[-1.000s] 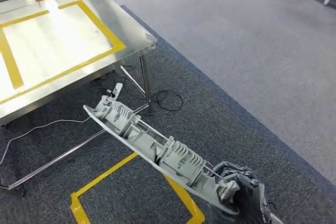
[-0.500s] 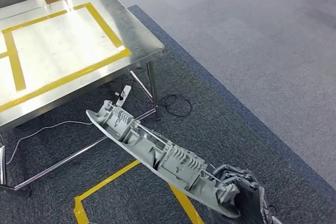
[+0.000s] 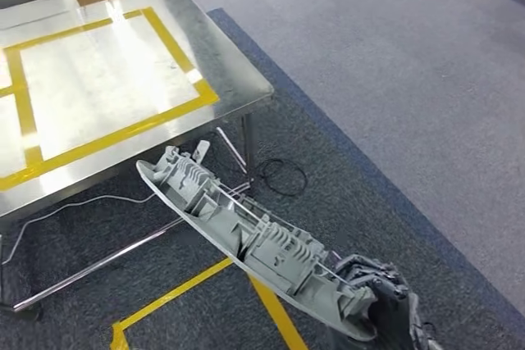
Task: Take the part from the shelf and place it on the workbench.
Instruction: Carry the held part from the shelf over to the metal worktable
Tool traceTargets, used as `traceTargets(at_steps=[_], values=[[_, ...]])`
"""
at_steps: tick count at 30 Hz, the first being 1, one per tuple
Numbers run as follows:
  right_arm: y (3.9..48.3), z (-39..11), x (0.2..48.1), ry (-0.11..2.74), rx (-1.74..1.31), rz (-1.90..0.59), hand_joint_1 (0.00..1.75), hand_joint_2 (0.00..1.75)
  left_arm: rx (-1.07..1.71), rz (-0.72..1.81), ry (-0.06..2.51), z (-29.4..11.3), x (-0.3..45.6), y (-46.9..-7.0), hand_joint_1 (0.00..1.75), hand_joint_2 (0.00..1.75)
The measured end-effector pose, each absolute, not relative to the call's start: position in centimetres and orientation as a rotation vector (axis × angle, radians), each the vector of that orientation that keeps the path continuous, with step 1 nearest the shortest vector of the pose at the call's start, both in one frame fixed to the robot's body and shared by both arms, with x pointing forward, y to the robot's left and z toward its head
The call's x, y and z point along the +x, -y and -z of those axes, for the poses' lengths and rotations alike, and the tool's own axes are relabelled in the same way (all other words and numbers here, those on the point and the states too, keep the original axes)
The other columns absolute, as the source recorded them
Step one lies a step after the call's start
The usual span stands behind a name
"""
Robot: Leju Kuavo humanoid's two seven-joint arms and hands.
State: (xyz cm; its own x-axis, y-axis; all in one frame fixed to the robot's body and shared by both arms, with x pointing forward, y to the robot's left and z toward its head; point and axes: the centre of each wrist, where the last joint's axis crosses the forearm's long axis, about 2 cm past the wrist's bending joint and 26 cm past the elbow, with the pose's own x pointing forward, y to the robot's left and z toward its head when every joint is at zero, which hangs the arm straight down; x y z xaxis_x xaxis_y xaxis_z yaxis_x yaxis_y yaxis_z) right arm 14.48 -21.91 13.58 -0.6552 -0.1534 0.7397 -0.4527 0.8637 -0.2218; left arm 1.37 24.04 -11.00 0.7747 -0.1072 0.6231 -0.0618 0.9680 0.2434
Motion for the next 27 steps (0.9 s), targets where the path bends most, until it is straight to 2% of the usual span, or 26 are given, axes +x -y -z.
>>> traceTargets(at_steps=[27], values=[[22.09, -14.03, 13.93, 2.296, 0.423, -0.578, 1.75, 1.75, 0.269, 0.042, 0.7, 10.93, 2.01, -23.95, 0.0, 1.75]])
